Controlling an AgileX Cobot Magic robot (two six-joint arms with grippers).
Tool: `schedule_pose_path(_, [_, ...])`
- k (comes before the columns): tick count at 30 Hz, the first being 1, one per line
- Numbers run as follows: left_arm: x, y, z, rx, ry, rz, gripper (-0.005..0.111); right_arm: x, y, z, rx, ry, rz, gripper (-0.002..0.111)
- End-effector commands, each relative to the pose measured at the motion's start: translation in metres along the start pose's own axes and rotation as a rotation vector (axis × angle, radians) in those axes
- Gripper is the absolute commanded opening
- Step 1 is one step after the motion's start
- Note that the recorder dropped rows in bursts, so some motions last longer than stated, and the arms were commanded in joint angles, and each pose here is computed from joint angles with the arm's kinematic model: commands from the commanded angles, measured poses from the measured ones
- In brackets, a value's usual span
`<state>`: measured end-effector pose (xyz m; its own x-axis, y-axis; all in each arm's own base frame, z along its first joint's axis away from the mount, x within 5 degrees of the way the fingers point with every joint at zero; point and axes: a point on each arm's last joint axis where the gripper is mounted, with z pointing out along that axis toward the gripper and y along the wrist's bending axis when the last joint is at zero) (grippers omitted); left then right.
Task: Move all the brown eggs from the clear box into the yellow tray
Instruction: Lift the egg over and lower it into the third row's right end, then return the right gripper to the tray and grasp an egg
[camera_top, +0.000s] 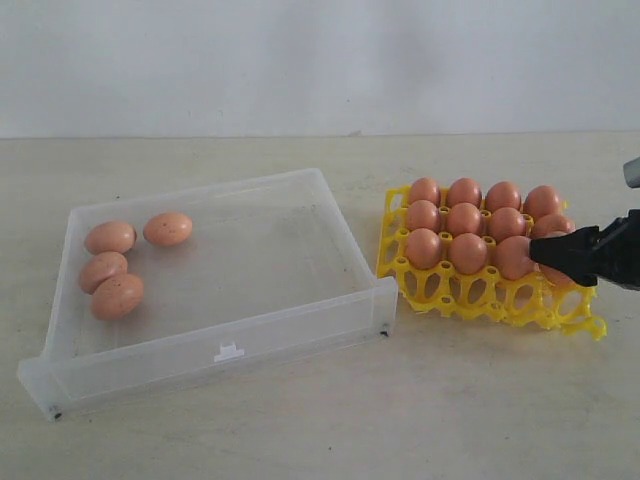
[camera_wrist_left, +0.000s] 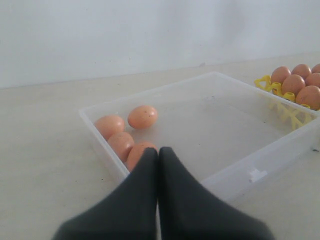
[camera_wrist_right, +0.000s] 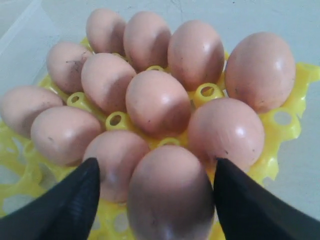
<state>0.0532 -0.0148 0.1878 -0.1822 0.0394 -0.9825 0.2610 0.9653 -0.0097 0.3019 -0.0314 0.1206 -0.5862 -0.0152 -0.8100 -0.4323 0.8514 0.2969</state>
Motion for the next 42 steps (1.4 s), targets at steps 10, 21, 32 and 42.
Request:
schedule_pose_path(10, [-0.002, 0.0, 0.0, 0.002, -0.015, -0.007, -0.004, -0.033, 0.016, -0.012, -0.114, -0.232, 0.057, 0.06])
schedule_pose_path(21, [-0.002, 0.0, 0.0, 0.002, -0.018, -0.007, -0.004, -0.105, 0.138, 0.032, -0.52, -0.488, -0.156, 0.0])
schedule_pose_path(32, [-0.002, 0.0, 0.0, 0.002, -0.018, -0.007, -0.004, -0.08, 0.313, 0.192, -0.105, 0.019, -1.014, 0.0])
schedule_pose_path(42, [-0.002, 0.0, 0.0, 0.002, -0.018, -0.007, -0.004, -0.068, 0.398, 0.17, -0.623, 0.495, -1.321, 0.0])
